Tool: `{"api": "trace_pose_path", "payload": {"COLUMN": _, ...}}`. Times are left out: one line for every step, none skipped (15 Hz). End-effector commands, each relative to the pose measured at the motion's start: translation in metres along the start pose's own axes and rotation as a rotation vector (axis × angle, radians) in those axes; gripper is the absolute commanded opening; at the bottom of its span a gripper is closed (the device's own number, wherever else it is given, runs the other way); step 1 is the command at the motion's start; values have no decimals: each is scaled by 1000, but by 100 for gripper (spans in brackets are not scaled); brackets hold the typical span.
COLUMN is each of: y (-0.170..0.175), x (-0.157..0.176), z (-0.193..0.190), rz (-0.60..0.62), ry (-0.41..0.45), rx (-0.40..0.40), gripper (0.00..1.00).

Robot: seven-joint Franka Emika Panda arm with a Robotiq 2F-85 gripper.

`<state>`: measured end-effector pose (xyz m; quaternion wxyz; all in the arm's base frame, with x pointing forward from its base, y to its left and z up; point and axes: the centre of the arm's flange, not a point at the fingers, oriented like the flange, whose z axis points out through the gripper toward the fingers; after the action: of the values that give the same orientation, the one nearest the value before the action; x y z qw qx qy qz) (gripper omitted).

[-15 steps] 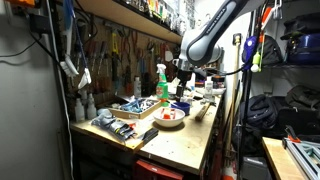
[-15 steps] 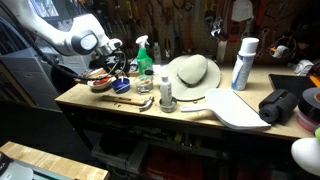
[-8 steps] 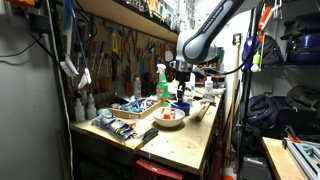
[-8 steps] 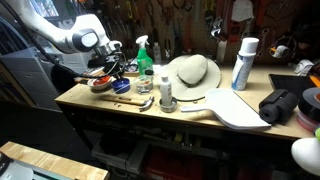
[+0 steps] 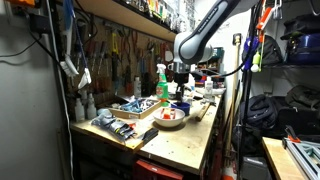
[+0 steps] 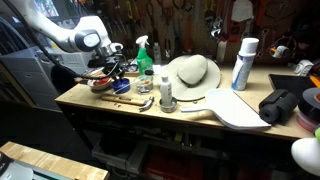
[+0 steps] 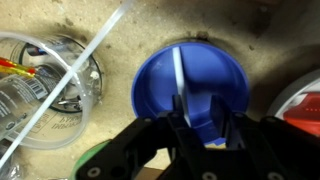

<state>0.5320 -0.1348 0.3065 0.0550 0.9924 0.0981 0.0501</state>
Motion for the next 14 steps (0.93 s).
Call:
{"api": "trace_pose_path", "payload": {"y": -5, "x": 16, "z": 11, "rz": 12, "ry": -15, "rx": 23, "gripper": 28}}
{"api": "trace_pose_path", "payload": {"y": -7, "x": 20, "z": 13, "rz": 12, "ry": -13, "rx": 19, "gripper": 27}}
{"api": "trace_pose_path", "payload": {"y": -6, "x": 25, "z": 16, "rz": 16, "ry": -14, "rx": 14, "gripper": 23}}
{"api": "trace_pose_path", "payload": {"y": -4, "x": 29, "z": 17, "rz": 27, "ry": -12, "rx": 13, "gripper": 21}}
{"api": "trace_pose_path", "payload": {"y": -2, "x": 32, "z": 17, "rz": 34, "ry": -10, "rx": 9, "gripper": 19}}
{"api": "trace_pose_path", "payload": {"y": 3, "x": 34, "z": 16, "rz": 45, "ry": -7, "rx": 1, "gripper": 13}}
{"api": "trace_pose_path", "payload": {"y": 6, "x": 36, "z": 17, "rz": 56, "ry": -6, "rx": -3, "gripper": 21}}
{"api": "trace_pose_path", "payload": {"y": 9, "x": 37, "z": 16, "rz": 66, "ry": -1, "rx": -9, "gripper": 22}}
{"api": "trace_pose_path", "payload": {"y": 12, "x": 38, "z": 15, "rz": 71, "ry": 5, "rx": -8, "gripper": 24}}
{"api": "trace_pose_path", "payload": {"y": 13, "x": 38, "z": 12, "rz": 77, "ry": 10, "rx": -8, "gripper": 30}}
{"api": "trace_pose_path", "payload": {"y": 15, "x": 38, "z": 11, "rz": 79, "ry": 11, "rx": -8, "gripper": 32}}
{"api": "trace_pose_path", "payload": {"y": 15, "x": 35, "z": 8, "rz": 79, "ry": 15, "rx": -4, "gripper": 33}}
{"api": "trace_pose_path", "payload": {"y": 17, "x": 33, "z": 6, "rz": 79, "ry": 18, "rx": -3, "gripper": 38}}
{"api": "trace_pose_path", "payload": {"y": 18, "x": 30, "z": 4, "rz": 80, "ry": 17, "rx": 1, "gripper": 34}}
